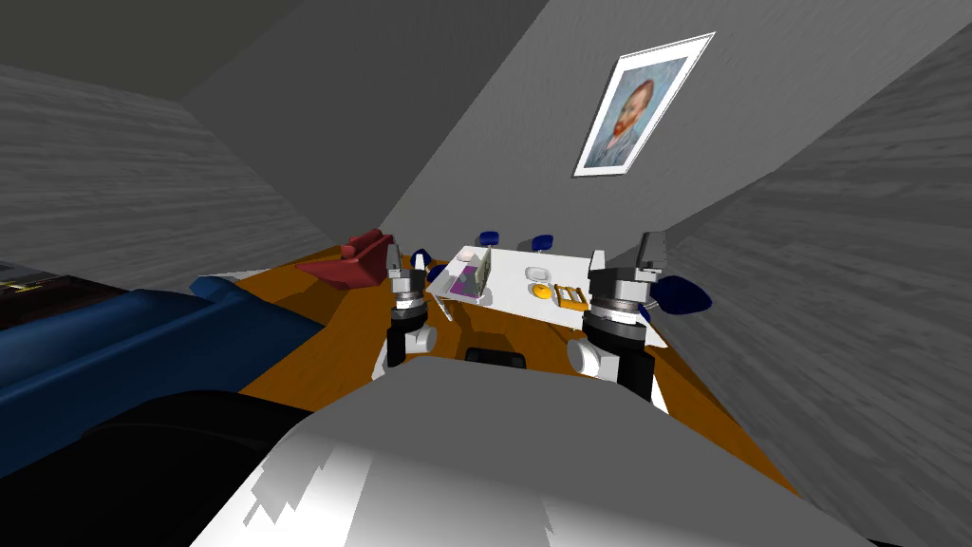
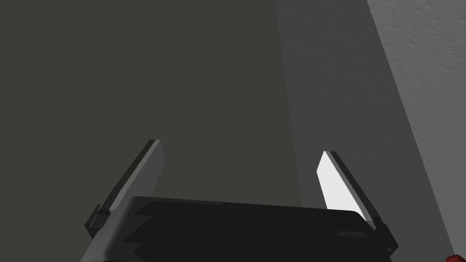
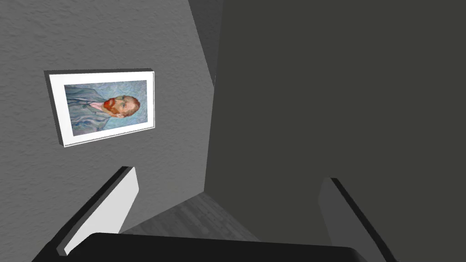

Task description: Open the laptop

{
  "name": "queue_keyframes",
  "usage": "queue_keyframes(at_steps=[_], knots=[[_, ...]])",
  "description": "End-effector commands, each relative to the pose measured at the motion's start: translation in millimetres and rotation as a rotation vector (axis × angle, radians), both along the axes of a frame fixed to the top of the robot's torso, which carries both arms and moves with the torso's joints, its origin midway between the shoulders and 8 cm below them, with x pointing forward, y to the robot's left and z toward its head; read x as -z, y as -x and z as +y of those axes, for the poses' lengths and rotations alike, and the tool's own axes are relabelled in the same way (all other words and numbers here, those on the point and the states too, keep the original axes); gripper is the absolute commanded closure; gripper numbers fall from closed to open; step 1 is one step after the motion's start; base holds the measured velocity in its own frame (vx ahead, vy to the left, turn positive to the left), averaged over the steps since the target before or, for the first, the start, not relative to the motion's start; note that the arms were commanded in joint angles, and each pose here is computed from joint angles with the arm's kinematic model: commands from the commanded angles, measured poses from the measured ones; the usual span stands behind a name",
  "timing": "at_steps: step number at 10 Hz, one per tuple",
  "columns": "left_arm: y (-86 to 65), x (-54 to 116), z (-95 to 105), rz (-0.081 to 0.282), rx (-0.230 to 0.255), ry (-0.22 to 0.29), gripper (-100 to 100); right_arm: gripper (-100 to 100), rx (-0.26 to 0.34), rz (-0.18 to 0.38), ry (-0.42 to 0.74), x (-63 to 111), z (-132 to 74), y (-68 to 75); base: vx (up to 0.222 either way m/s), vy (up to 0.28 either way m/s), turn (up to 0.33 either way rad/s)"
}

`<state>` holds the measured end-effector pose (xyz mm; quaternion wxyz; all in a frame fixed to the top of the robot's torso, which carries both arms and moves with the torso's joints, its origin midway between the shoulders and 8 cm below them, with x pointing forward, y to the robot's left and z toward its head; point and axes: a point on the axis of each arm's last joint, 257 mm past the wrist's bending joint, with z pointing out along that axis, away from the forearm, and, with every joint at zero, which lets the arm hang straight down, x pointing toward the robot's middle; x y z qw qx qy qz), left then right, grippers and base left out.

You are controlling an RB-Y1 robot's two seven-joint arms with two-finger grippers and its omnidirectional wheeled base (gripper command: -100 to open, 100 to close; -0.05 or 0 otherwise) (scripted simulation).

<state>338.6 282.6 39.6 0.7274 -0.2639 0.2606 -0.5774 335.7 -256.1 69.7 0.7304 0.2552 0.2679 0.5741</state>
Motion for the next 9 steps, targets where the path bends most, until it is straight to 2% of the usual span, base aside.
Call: queue_keyframes(at_steps=[1,9], knots=[[0.0,0.0,0.0,0.0,0.0,0.0,0,0,0.0,0.0,0.0,0.0,0.0,0.0,0.0,0.0,0.0],[0.1,-0.2,0.0,0.0,0.0,0.0,0,0,0.0,0.0,0.0,-0.2,0.0,0.1,0.0,0.0,0.0]])
